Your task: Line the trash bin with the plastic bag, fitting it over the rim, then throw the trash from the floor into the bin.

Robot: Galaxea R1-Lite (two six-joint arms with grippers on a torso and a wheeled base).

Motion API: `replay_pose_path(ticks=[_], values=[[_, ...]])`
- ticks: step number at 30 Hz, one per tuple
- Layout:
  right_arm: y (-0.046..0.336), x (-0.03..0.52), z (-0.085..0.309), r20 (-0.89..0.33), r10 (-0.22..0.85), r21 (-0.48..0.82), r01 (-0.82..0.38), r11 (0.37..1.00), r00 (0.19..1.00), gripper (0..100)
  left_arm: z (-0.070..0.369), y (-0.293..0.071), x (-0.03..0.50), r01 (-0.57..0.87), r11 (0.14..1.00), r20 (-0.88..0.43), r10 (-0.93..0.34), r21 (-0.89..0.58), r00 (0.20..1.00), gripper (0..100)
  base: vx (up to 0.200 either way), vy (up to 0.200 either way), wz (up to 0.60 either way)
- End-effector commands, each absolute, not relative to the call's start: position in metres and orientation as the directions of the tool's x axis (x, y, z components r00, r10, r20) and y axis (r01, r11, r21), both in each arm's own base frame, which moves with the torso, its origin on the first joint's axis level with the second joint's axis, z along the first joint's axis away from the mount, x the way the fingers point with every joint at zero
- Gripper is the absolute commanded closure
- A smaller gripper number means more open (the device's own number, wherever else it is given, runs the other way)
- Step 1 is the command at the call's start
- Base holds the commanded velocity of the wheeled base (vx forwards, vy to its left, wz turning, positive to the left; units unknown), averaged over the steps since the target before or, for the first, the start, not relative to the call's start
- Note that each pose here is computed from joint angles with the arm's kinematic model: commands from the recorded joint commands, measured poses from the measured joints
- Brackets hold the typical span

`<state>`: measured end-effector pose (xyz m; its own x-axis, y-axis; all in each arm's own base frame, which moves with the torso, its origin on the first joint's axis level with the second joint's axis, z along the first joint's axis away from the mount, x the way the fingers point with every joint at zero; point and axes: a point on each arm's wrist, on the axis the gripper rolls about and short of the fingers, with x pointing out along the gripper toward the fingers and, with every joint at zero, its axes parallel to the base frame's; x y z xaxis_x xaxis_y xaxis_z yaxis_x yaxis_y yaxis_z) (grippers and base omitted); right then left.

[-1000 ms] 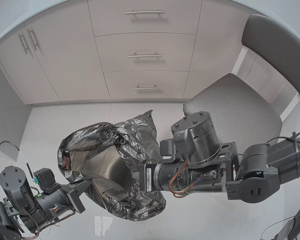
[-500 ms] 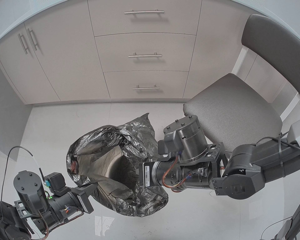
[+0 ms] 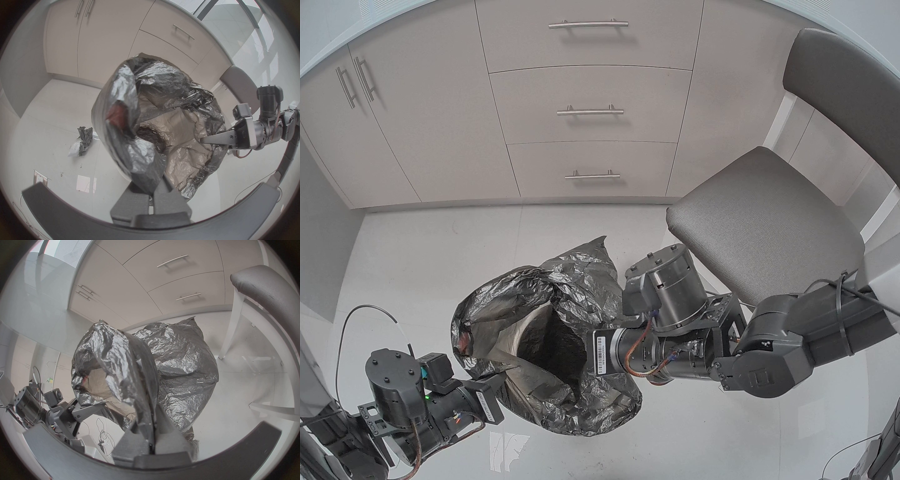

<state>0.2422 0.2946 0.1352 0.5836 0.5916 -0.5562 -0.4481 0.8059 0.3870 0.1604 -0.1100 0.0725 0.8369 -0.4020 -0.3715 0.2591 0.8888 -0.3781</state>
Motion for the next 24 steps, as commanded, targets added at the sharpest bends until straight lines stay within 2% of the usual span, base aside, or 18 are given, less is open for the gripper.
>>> replay_pose_path(ticks=[1,6,15,24], values=[[0.295,0.245,0.124,-0.581,0.571,0.372,-0.435,0.820,0.580,100,0.047,-0.111,0.170,0.209,0.914,-0.459,-0.360,-0.347,0.812,100,0.000,0.000,0.00],[0.300,0.256,0.111,-0.578,0.539,0.348,-0.412,0.842,0.613,100,0.043,-0.113,0.177,0.216,0.911,-0.428,-0.361,-0.351,0.829,100,0.000,0.000,0.00],[0.303,0.260,0.083,-0.562,0.526,0.319,-0.420,0.850,0.638,100,0.024,-0.106,0.185,0.143,0.934,-0.505,-0.300,-0.326,0.809,100,0.000,0.000,0.00],[0.300,0.255,0.068,-0.595,0.506,0.303,-0.410,0.861,0.625,100,0.010,-0.107,0.185,0.117,0.948,-0.557,-0.271,-0.296,0.785,100,0.000,0.000,0.00]])
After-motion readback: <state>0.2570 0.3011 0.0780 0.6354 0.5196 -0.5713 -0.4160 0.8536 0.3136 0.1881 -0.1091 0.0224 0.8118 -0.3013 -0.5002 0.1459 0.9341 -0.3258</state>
